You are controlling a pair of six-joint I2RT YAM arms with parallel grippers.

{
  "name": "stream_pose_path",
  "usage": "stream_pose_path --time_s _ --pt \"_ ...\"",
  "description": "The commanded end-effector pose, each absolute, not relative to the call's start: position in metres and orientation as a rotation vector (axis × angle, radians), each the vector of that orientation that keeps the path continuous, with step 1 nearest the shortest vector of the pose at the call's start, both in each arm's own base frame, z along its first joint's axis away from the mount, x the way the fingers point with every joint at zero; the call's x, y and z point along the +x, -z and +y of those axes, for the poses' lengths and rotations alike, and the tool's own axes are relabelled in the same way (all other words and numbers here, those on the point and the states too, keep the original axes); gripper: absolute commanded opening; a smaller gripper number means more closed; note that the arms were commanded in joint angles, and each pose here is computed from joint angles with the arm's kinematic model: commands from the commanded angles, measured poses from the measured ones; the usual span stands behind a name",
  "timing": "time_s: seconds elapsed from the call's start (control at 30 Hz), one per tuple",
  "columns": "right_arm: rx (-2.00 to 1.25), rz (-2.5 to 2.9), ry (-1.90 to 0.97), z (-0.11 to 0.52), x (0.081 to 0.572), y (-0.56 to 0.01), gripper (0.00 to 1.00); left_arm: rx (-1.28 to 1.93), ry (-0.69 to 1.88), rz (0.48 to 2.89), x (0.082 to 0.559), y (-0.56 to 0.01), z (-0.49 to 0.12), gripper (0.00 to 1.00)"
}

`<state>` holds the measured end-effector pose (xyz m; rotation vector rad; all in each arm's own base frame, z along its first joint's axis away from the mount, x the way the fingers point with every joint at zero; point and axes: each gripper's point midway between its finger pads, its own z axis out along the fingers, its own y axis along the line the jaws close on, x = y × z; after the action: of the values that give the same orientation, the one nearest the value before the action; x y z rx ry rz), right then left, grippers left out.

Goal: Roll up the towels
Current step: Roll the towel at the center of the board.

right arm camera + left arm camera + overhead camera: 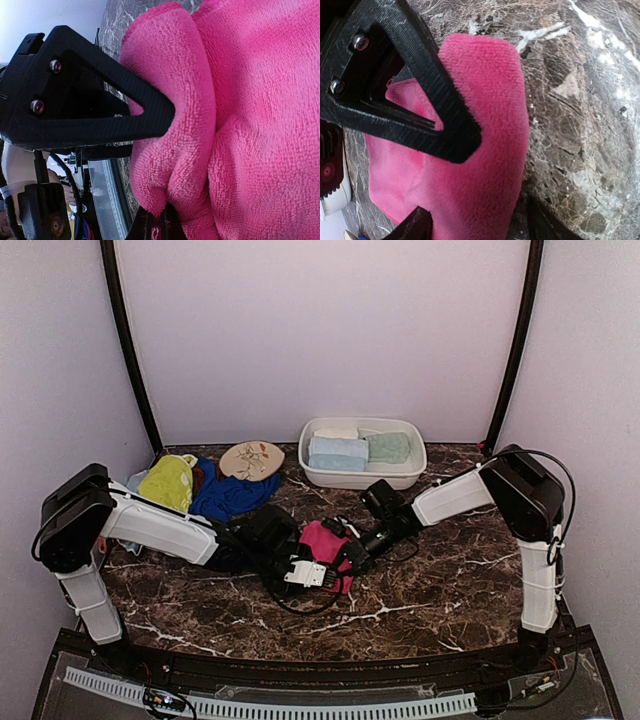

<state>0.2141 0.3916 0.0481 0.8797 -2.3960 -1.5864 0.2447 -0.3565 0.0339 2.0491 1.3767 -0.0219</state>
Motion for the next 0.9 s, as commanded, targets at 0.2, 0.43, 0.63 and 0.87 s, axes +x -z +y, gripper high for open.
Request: stream_pose_path --time_s 0.2,0.43,0.63,0.87 --pt "0.854 -2.503 1.508 0.377 0.226 -0.04 0.18 2.16 0.102 1.56 0.242 -0.01 -0.338 0.25" --pt "0.878 -2.885 1.439 0.345 0.273 -0.058 0.41 2.213 0.326 1.713 0.213 -0.016 -0.329 0.02" --pt "0.993 -3.376 1.08 0.299 0.315 -0.087 0.59 2.245 0.533 1.851 0.186 -0.03 -0.323 0.0" --pt "0.794 -3.986 0.329 0.211 0.353 -0.153 1.0 2.266 0.693 2.012 0.166 -0.029 -0.315 0.0"
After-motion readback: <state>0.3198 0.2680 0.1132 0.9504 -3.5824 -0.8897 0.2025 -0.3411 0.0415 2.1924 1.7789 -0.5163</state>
